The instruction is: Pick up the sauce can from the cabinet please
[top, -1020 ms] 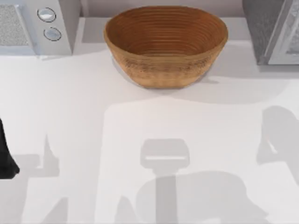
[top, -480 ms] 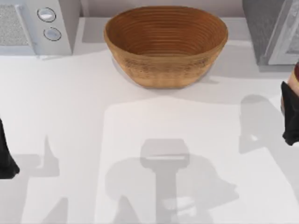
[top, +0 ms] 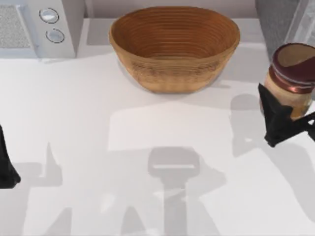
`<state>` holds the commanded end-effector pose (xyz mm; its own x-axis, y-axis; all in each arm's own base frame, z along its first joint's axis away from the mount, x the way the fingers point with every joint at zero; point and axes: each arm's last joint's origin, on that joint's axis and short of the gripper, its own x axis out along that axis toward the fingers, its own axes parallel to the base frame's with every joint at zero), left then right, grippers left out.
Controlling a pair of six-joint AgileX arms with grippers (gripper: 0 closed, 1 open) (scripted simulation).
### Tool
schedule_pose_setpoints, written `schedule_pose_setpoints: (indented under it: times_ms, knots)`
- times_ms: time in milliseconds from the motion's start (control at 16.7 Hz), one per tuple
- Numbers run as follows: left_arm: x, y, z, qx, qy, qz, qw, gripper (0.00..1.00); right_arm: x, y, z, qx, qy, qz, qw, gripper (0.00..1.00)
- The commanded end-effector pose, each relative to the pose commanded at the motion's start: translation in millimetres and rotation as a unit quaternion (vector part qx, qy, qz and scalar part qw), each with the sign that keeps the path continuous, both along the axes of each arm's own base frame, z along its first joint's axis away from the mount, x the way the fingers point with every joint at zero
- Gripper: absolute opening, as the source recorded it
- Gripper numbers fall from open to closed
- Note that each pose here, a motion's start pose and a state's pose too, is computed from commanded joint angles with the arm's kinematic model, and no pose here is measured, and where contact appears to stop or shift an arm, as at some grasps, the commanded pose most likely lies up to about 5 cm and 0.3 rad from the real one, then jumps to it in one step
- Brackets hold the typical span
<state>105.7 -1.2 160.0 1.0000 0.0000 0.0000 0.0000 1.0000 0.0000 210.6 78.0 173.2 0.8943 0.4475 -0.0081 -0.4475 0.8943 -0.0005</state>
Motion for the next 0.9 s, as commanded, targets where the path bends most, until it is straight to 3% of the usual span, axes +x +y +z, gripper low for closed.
schedule_pose_setpoints:
  times_ms: [900]
  knots:
    - [0,0,0,0.000,0.000,0.000,1.000,1.00,30,69,-77,0.000,0.003,0.129,0.992,0.00]
